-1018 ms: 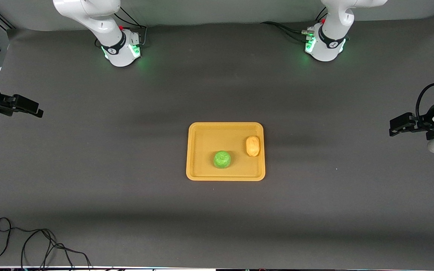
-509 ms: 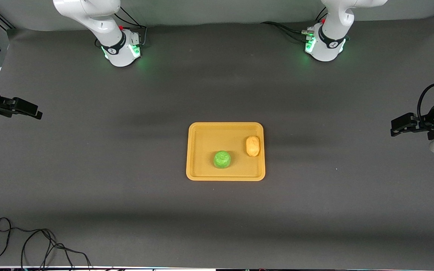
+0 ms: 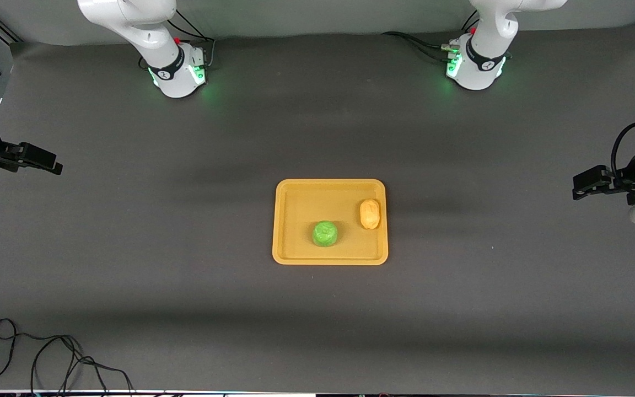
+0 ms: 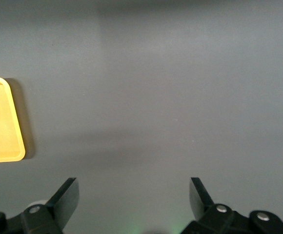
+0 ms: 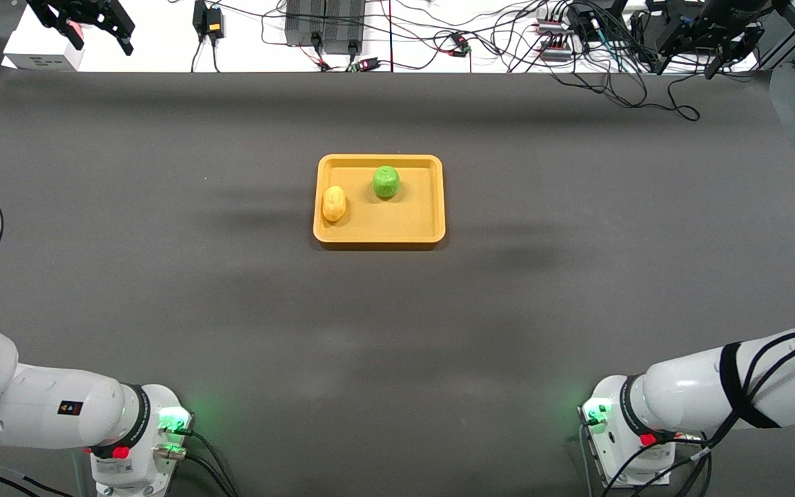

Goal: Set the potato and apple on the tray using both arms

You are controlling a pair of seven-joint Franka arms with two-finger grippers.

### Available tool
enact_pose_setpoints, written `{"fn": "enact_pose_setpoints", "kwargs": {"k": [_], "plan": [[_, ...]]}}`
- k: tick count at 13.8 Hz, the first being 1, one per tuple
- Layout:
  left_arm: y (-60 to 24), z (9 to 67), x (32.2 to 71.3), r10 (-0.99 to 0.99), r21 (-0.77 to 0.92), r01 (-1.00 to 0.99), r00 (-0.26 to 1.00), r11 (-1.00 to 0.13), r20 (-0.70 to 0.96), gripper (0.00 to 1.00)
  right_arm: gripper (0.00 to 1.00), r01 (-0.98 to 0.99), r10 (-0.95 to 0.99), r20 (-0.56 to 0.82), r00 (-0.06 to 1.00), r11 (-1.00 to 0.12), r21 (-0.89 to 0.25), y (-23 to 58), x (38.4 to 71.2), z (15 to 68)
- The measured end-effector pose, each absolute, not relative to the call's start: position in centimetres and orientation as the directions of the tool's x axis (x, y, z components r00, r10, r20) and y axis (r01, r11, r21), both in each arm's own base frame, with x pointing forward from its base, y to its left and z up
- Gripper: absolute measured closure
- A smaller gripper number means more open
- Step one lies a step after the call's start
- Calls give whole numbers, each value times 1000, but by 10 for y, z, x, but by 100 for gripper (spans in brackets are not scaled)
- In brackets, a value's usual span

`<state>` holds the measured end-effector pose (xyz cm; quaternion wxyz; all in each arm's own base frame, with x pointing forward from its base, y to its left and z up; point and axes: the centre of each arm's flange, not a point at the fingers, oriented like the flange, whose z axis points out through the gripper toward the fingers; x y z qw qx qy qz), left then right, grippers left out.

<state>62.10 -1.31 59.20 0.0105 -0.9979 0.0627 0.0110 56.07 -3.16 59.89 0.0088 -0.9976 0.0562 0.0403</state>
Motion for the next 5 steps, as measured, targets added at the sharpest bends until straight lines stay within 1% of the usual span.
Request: {"fn": "enact_pose_setpoints", "kwargs": {"k": [5], "plan": [[-13,593,621,-125,-21,-125,992,-992,-21,0,0,-51,-50,-81,996,-999,-18,-32,561,599]]}}
